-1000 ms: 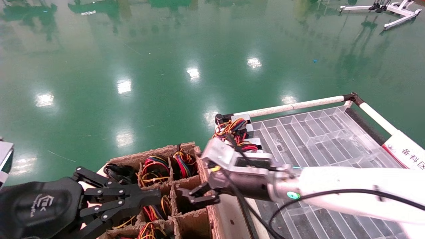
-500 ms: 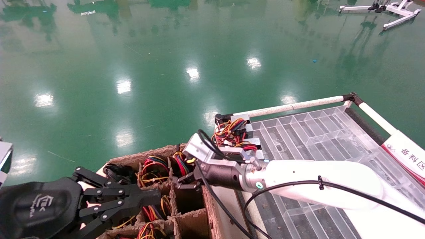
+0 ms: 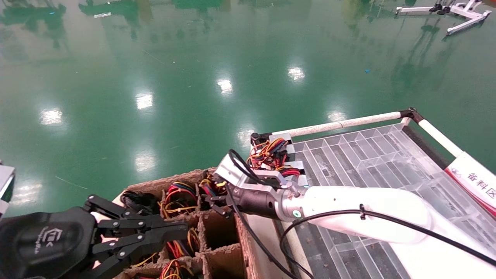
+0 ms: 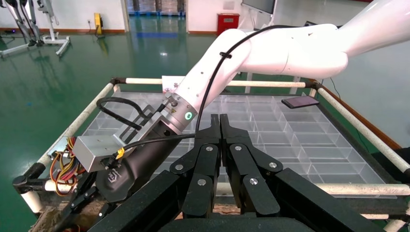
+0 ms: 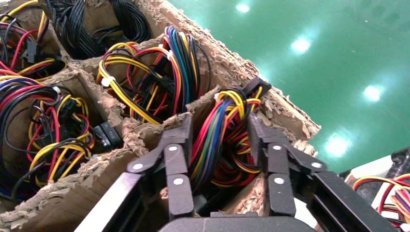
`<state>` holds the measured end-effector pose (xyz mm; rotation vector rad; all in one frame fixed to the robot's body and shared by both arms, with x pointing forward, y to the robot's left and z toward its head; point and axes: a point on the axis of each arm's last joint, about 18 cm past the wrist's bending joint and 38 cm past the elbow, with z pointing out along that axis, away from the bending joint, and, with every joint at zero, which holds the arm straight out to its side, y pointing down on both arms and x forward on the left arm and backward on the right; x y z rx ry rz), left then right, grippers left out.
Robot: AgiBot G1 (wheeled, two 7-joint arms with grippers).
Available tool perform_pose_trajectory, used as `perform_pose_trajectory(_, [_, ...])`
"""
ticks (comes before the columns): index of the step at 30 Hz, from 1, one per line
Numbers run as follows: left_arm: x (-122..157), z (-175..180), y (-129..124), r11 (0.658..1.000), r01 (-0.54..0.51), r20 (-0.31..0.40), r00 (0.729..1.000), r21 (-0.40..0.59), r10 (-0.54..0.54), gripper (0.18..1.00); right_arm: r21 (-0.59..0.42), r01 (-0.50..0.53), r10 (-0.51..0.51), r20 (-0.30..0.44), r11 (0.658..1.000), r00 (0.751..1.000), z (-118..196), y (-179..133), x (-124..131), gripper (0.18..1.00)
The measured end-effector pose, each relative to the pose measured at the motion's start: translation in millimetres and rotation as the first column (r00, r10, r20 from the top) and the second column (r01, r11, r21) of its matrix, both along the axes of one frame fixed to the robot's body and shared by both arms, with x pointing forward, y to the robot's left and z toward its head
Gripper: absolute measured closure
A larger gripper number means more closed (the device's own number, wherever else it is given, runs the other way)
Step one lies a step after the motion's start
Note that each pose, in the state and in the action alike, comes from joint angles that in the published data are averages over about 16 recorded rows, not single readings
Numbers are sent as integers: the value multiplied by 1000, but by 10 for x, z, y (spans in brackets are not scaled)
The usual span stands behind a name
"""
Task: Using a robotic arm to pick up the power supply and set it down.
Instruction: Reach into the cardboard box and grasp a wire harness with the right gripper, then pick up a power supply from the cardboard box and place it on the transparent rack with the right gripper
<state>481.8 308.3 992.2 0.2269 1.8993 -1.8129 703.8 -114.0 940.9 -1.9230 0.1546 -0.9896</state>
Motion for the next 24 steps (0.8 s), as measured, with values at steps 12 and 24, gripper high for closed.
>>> perform_pose_trajectory(12, [0, 0, 0, 1000, 0, 0, 1000, 0, 0, 892, 45, -1, 2, -31, 999, 1000, -15, -79, -10, 854])
perform_pose_trajectory(24, [0, 0, 0, 1000, 0, 0, 1000, 0, 0, 672, 187, -70, 76, -27, 980, 997, 240, -288, -226, 961])
